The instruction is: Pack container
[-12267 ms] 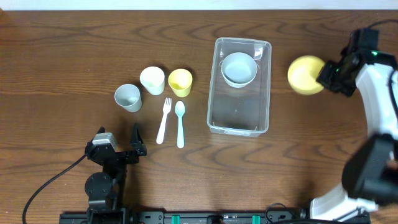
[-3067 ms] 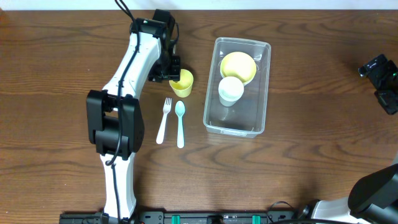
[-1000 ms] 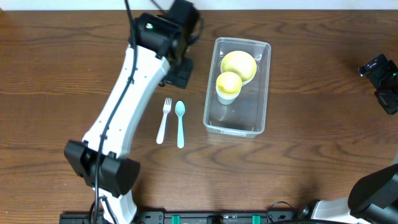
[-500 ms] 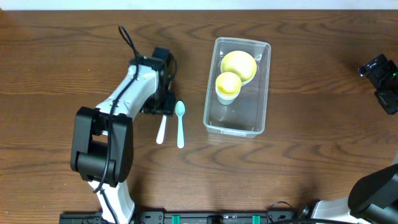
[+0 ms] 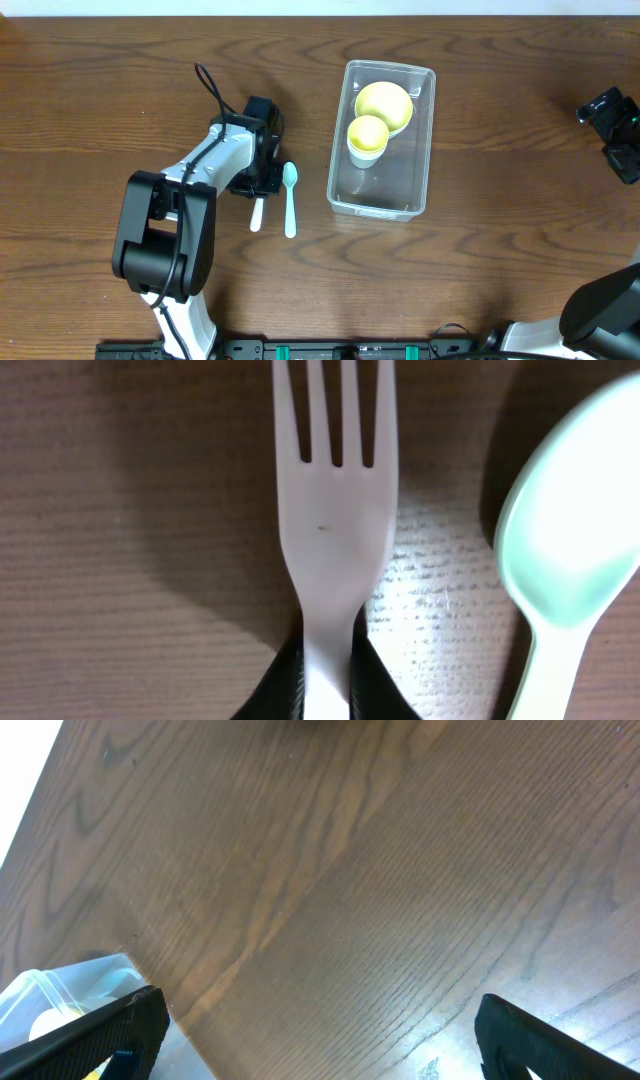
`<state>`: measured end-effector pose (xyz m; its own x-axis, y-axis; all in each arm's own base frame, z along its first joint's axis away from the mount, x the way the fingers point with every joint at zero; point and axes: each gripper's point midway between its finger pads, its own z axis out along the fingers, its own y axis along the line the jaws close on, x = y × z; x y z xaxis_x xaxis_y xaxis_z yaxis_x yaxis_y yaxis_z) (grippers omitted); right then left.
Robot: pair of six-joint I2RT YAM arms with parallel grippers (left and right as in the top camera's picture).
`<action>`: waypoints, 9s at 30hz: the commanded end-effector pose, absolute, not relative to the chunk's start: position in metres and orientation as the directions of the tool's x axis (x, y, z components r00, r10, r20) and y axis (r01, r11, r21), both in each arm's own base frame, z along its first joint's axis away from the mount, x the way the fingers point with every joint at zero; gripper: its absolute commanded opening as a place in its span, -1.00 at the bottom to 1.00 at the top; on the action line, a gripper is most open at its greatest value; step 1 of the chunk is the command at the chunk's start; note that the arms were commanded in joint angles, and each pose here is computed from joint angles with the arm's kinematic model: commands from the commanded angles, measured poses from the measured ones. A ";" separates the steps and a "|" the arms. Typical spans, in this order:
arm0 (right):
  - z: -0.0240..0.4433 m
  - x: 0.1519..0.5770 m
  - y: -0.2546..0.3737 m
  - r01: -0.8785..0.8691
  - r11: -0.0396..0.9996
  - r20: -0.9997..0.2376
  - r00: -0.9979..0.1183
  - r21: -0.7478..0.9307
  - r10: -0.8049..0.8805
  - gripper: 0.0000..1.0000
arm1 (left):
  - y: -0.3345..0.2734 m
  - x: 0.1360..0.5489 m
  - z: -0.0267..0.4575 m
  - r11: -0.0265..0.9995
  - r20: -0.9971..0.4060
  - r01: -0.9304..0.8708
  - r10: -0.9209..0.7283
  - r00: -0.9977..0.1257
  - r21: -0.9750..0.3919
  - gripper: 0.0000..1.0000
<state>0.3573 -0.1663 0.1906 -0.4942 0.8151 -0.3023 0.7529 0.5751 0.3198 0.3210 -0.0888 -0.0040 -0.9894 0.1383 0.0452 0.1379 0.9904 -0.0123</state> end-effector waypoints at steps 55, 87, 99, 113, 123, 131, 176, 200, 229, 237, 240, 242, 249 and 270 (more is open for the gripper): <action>0.188 0.356 -0.168 0.757 0.575 -0.300 -0.496 0.311 0.815 0.98 | -0.156 0.344 0.221 0.974 -0.335 0.179 0.215 -0.917 0.136 0.08; 0.188 0.356 -0.168 0.757 0.575 -0.300 -0.496 0.311 0.815 0.98 | -0.144 0.306 0.006 0.989 -0.080 0.100 0.092 -0.993 -0.105 -0.40; 0.188 0.356 -0.168 0.757 0.575 -0.300 -0.496 0.311 0.815 0.99 | -0.146 0.311 0.012 0.988 -0.097 0.109 0.098 -0.990 -0.109 -0.88; 0.188 0.356 -0.168 0.757 0.574 -0.299 -0.496 0.311 0.815 0.99 | -0.154 0.339 0.138 0.980 -0.282 0.146 0.102 -0.954 -0.137 -0.66; 0.188 0.356 -0.168 0.757 0.575 -0.300 -0.496 0.311 0.815 0.99 | -0.144 0.320 0.044 0.991 -0.092 0.124 0.119 -0.989 -0.054 -0.24; 0.188 0.356 -0.168 0.757 0.575 -0.300 -0.496 0.311 0.815 0.98 | -0.145 0.315 0.000 0.991 0.005 0.129 0.129 -0.992 -0.027 -0.18; 0.188 0.356 -0.168 0.757 0.574 -0.299 -0.496 0.311 0.815 0.98 | -0.167 0.328 0.174 0.967 -0.366 0.221 0.161 -0.916 -0.129 -0.88; 0.188 0.356 -0.168 0.757 0.575 -0.300 -0.496 0.311 0.815 0.99 | -0.360 0.334 0.106 0.829 -0.440 0.526 0.407 -0.801 -0.190 -0.88; 0.188 0.356 -0.168 0.757 0.575 -0.300 -0.496 0.311 0.815 0.98 | -0.165 0.334 0.113 0.985 -0.194 0.167 0.159 -0.968 -0.029 -0.53; 0.188 0.356 -0.168 0.757 0.575 -0.300 -0.496 0.311 0.815 0.99 | -0.207 0.330 0.060 0.956 -0.164 0.219 0.188 -0.968 -0.198 -0.54; 0.188 0.356 -0.168 0.757 0.574 -0.299 -0.496 0.311 0.815 0.98 | -0.224 0.327 0.060 0.942 -0.183 0.259 0.222 -0.958 -0.214 -0.54; 0.188 0.356 -0.168 0.757 0.575 -0.300 -0.496 0.311 0.815 0.98 | -0.234 0.323 0.061 0.933 -0.195 0.286 0.246 -0.950 -0.217 -0.54; 0.188 0.356 -0.168 0.757 0.575 -0.300 -0.496 0.311 0.815 0.97 | -0.228 0.319 0.066 0.942 -0.198 0.289 0.255 -0.947 -0.168 -0.54; 0.188 0.356 -0.168 0.757 0.575 -0.300 -0.496 0.311 0.815 0.99 | -0.048 0.251 0.387 0.996 -0.853 0.030 0.088 -0.514 0.085 0.96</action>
<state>0.3572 -0.1663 0.1904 -0.4942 0.8151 -0.3022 0.7532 0.5751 0.3194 0.2682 -0.0816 0.3676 -0.5839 0.0527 -0.8101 0.1153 0.9932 -0.0186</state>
